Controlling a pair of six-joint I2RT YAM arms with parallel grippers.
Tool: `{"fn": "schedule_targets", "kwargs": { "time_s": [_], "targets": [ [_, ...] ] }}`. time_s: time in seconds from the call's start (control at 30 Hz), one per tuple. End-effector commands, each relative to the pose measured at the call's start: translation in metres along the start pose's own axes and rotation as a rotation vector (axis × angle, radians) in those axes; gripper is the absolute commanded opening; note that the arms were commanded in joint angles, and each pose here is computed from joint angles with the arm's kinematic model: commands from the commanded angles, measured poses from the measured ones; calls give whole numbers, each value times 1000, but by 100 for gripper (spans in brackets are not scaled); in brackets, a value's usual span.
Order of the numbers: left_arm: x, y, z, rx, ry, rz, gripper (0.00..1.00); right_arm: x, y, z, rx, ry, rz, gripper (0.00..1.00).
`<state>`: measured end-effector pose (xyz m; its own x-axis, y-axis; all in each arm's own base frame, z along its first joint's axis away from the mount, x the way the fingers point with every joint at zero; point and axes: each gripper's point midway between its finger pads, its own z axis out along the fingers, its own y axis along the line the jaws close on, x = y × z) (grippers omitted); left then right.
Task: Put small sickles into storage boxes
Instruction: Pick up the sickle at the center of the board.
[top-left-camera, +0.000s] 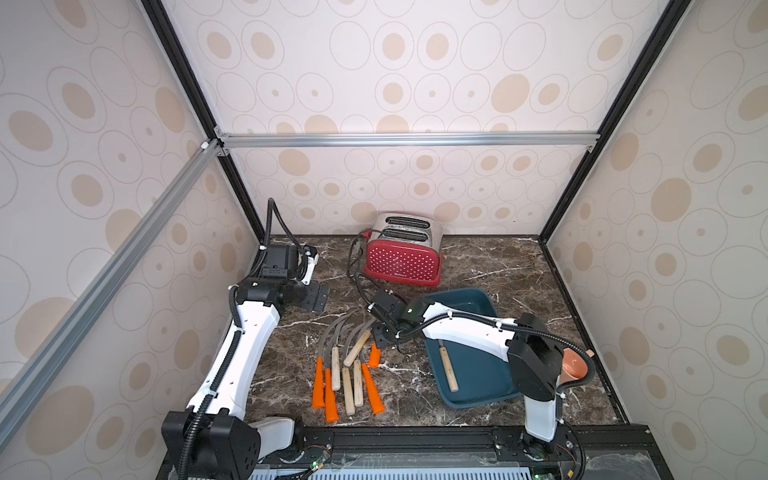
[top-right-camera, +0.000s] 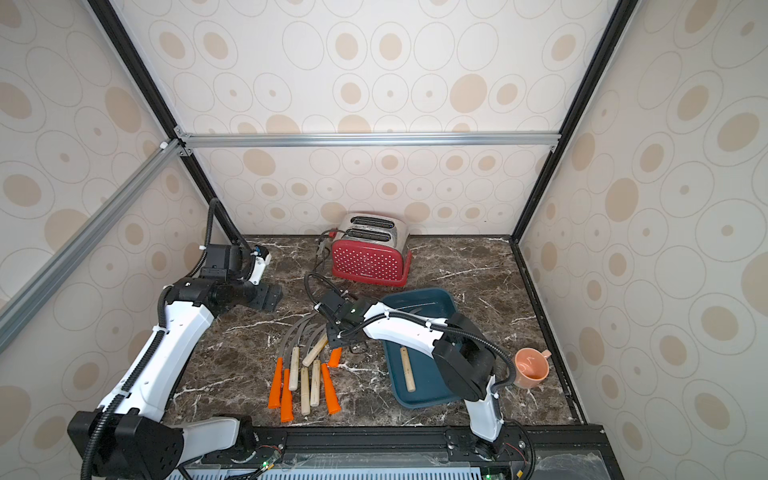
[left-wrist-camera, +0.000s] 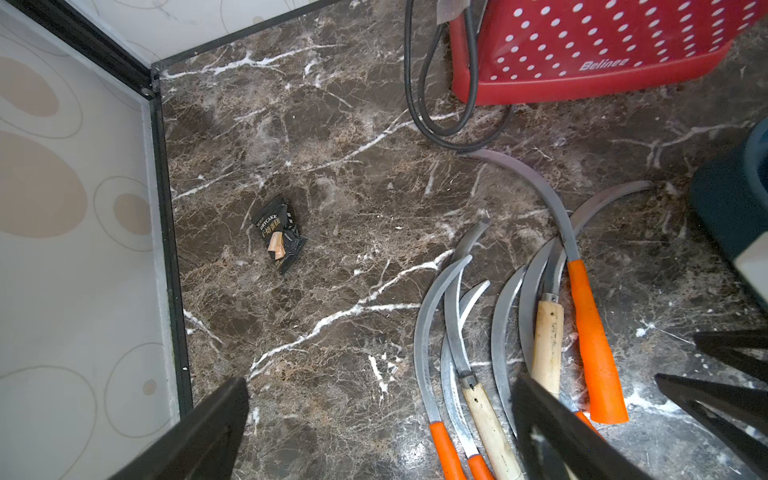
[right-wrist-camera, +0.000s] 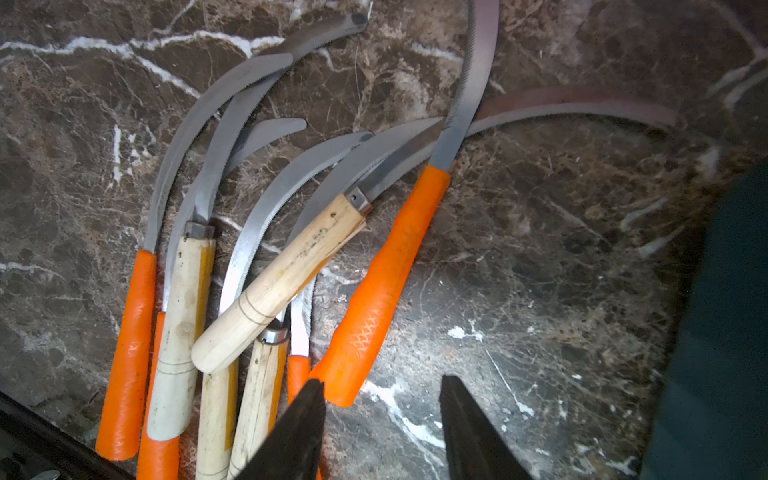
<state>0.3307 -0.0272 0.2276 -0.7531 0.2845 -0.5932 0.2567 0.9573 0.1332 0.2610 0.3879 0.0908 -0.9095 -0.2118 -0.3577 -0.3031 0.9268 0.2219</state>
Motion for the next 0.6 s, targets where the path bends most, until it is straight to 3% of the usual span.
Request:
{"fn": "schedule_targets", "kwargs": {
  "time_s": [0.0, 0.57],
  "targets": [
    [-11, 2, -12, -13, -44, 6, 99, 9, 4, 5, 18, 36, 19, 49],
    [-11, 1, -14, -9, -59, 7, 99, 26, 10, 26, 57, 114, 13, 50]
  ]
}}
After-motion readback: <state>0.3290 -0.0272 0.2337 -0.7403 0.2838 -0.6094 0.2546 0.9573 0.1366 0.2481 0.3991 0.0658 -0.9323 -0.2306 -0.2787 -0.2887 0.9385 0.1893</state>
